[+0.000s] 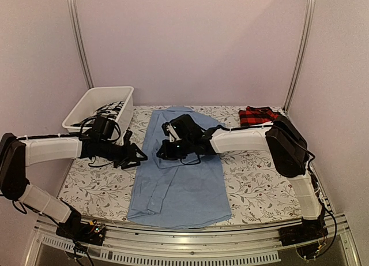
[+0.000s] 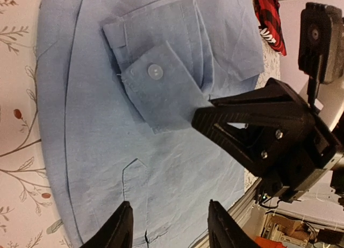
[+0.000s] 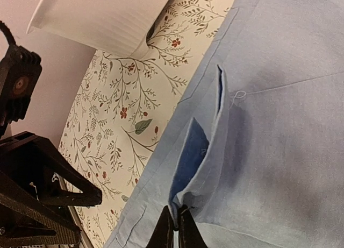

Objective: Fold and stack the long sleeve shirts
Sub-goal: Adjust the sleeve at the center of the board.

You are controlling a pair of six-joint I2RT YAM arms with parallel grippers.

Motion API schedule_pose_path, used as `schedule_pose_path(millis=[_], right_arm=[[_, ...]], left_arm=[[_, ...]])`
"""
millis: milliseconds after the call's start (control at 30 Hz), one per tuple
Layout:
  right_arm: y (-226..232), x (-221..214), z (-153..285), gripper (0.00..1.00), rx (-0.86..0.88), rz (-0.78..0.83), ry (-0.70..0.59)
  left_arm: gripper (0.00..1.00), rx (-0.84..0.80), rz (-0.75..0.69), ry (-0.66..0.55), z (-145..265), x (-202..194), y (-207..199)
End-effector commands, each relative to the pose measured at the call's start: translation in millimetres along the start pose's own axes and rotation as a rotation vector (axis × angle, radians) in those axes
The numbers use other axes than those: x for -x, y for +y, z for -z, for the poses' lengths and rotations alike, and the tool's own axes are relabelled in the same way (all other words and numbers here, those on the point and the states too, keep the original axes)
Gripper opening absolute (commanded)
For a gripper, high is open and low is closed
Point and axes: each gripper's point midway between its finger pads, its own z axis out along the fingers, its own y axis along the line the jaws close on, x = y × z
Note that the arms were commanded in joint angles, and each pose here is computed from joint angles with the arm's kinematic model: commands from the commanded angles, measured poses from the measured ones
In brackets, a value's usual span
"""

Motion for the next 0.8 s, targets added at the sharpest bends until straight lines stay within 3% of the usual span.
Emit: schedule_pose_path(millis=[0,267,433,667,767], right_arm=[[18,-12,-17,0.06,0.045,0.071,0.02],[22,-23,-32,0.09,0.068,0.076,0.043],[21,-27,-32,0.17,0.075,0.083,0.061],[25,-25,-20,0.24,0.067,0.097,0.048],[28,-18,-10,0.28,0.055,0.105,0.023]], left_arm=[[0.5,-0.06,0.041,-0.047,1,17,1],[0.6,-0.045,0.099,-0.103,-23,37,28],[0.64,-0.087,0.146,-0.09,-37,36,33],[0.62,-0.06,0.167,-0.085,-41,33,42],[0.56,-0.048,0.173,-0.081,-43,32,44]])
